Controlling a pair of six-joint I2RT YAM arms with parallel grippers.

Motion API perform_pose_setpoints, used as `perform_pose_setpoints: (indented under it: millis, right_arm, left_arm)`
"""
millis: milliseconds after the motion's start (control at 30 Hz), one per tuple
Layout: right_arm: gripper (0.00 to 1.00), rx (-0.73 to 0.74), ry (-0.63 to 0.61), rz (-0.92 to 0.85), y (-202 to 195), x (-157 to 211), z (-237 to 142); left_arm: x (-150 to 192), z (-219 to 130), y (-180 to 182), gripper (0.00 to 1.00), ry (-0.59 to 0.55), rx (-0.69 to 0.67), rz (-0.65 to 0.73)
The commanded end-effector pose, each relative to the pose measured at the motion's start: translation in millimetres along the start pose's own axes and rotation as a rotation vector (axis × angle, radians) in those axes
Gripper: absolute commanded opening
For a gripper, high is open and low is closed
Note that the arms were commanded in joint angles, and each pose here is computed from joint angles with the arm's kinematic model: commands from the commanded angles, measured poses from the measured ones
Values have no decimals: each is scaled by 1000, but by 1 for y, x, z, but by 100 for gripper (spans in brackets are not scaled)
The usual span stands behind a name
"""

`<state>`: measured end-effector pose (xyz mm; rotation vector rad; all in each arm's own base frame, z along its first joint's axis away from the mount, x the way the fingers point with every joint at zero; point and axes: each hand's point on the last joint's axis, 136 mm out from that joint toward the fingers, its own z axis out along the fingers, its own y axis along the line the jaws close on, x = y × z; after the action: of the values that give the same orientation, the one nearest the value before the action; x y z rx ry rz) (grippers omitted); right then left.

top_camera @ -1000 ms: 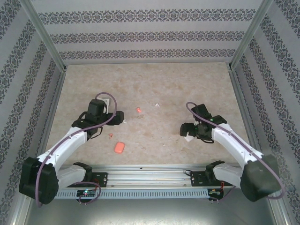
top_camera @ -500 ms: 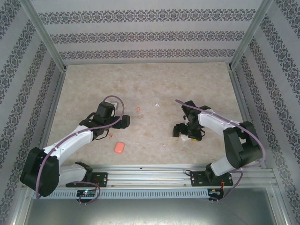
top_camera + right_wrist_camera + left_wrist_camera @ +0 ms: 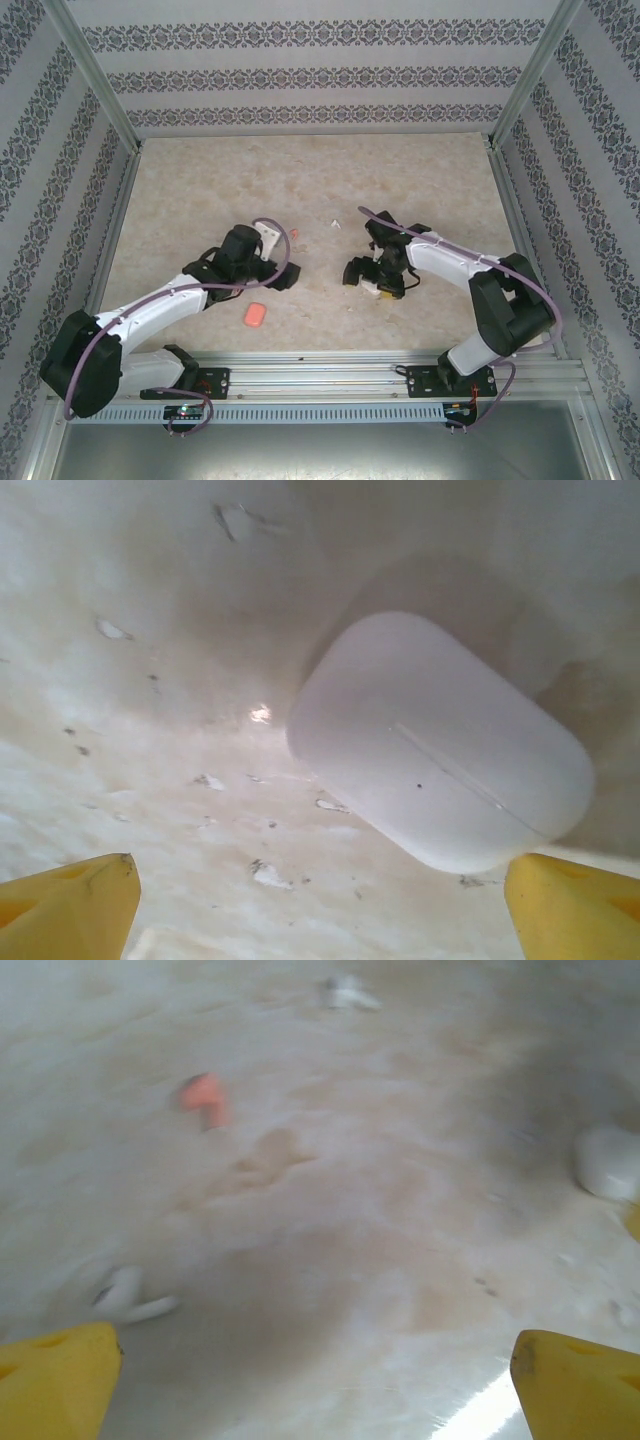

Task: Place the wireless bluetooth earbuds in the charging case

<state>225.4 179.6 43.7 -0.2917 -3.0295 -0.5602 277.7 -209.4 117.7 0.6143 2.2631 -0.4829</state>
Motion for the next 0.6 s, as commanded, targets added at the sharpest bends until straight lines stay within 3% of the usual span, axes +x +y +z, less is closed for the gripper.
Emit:
perform_pose_setpoints:
  millis: [0,167,333,567]
  right_arm:
    - [94,-28,-37,23,-6,-4,-32]
    - [94,-105,-110,137,-36,-12,-64]
    - [94,-156,-161,220,-58,-13,-84]
    - [93,-183,-135,253,-64,-4,-76]
  left_arm:
    - [-15,4,-43,100,-83,169,288]
    - [-16,28,-96,100,-55,353,511]
    - [-10,65,-139,100,1,488,646]
    - [-12,109,-166,99,116,623,759]
